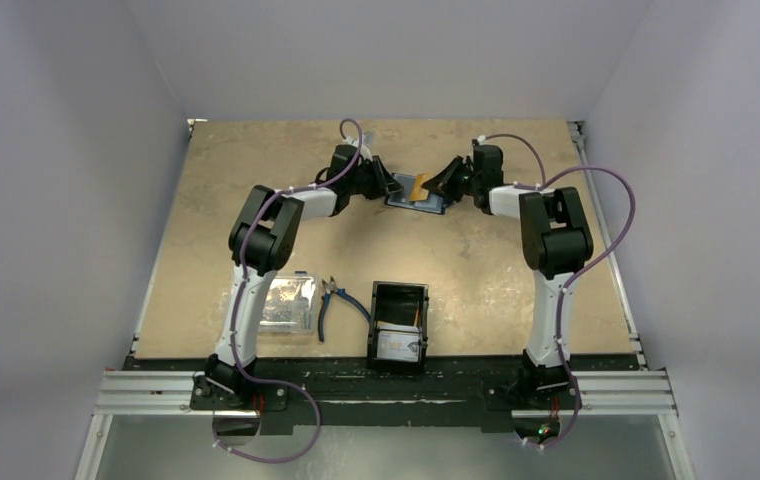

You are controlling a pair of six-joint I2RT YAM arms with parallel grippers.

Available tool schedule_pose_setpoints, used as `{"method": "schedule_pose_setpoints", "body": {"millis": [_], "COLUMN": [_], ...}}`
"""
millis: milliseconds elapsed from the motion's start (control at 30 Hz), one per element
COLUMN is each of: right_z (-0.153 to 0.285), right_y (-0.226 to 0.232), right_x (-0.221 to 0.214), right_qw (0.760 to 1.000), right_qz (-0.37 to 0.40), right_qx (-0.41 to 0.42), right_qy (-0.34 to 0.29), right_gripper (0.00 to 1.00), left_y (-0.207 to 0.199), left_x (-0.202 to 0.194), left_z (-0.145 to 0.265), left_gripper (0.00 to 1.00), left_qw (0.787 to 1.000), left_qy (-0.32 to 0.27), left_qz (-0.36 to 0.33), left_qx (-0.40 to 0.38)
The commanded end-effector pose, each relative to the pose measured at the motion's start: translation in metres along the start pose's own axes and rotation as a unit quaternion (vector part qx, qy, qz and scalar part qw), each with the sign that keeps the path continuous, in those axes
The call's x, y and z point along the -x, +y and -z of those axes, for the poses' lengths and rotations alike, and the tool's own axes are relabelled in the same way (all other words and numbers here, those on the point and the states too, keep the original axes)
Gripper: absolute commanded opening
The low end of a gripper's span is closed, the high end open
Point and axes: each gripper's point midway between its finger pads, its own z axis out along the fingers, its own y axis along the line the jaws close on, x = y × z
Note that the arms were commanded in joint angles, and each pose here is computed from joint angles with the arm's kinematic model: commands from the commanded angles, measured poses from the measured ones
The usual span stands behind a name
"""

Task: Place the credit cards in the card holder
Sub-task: Insert the credit card into the card holder.

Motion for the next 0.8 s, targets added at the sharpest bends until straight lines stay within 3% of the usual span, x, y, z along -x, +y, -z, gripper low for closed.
{"method": "schedule_pose_setpoints", "body": {"millis": [0, 767], "right_z": [-0.001, -0.003], "right_y": [0.003, -0.010], "right_x": [-0.002, -0.014], "right_qw": [1.000, 0.999], "right_qz": [-0.020, -0.027], "right_qx": [0.017, 0.002], "right_qy": [0.003, 0.020], "right_gripper": [0.00, 0.00], "left_y": [0.012, 0.009], "left_x": [-0.003, -0.001], "left_z": [0.002, 0.002], "left_gripper": [0.15, 0.14], "left_qw": [1.000, 1.000], "left_qy": [-0.004, -0.007], "left_qz": [-0.002, -0.002], "left_qx": [0.022, 0.016]}}
